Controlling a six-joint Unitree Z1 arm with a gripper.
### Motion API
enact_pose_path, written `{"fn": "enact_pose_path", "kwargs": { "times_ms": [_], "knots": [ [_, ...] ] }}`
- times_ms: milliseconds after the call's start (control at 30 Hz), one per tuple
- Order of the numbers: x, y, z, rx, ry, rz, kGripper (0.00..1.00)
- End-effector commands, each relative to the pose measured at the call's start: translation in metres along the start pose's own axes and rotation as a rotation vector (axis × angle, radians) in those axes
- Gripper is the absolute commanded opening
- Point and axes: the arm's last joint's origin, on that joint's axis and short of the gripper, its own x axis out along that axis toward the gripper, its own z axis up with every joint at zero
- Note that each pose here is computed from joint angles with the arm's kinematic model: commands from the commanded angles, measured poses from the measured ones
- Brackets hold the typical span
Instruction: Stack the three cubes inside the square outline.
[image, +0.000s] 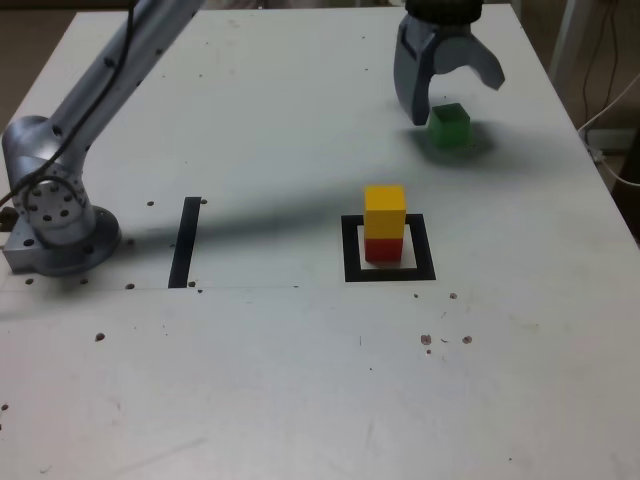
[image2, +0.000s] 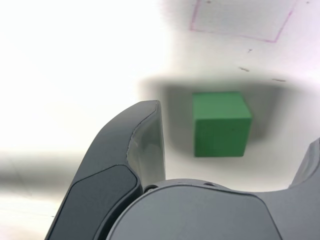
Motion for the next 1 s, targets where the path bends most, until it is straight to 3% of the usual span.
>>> {"fn": "enact_pose_path", "kwargs": {
  "times_ms": [0, 100, 300, 400, 533, 967],
  "knots": [
    [0.008, 0.003, 0.004, 0.001, 0.017, -0.013, 0.97],
    [0.016, 0.006, 0.009, -0.003, 0.039, -0.029, 0.89],
    [0.024, 0.011, 0.009, -0.02, 0.08, -0.044, 0.47],
    [0.024, 0.011, 0.009, -0.02, 0.083, -0.045, 0.32],
    [0.025, 0.01, 0.008, -0.018, 0.086, -0.049, 0.28],
    [0.024, 0.005, 0.008, -0.008, 0.093, -0.059, 0.28]
  ]
}}
